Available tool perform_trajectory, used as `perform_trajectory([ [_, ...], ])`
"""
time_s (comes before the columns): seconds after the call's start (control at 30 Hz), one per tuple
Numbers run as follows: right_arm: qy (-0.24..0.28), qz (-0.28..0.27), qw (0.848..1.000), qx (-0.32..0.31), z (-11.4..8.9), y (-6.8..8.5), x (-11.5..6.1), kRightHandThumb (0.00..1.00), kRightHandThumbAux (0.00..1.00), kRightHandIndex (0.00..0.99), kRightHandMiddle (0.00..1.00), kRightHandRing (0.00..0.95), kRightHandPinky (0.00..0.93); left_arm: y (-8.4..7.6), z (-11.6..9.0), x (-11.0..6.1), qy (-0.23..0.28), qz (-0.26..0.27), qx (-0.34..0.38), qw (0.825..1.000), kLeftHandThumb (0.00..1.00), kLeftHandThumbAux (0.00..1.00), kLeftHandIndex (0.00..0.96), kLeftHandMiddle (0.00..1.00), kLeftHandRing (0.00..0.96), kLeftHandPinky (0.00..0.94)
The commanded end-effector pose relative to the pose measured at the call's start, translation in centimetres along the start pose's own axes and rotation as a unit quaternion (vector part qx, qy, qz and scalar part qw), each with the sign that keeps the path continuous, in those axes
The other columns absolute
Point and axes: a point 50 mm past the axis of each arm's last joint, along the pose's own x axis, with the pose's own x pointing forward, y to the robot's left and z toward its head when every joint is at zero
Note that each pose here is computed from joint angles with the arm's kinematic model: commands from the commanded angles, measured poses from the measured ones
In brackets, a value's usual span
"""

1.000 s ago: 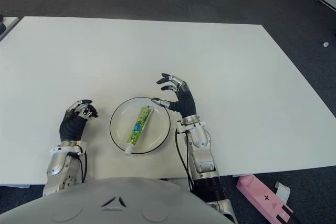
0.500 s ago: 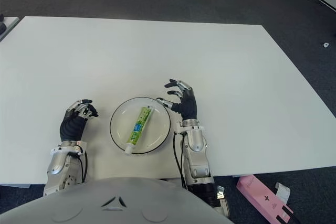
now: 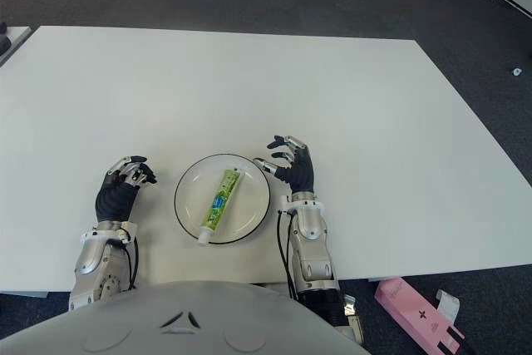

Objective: Put the toothpaste on the table into the plate.

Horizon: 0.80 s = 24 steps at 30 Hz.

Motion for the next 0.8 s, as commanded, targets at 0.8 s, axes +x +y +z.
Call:
perform_trajectory([
  [0.8,-0.004,-0.081,0.996,0.022,-2.1,-1.9,0.0,0.703,0.728,0.434,0.599,0.581,0.566,0.5,-1.2,-0.1,0.033,0.0,0.005,0.999,0.712,0.717,0.435,0.591,0.569,0.542],
])
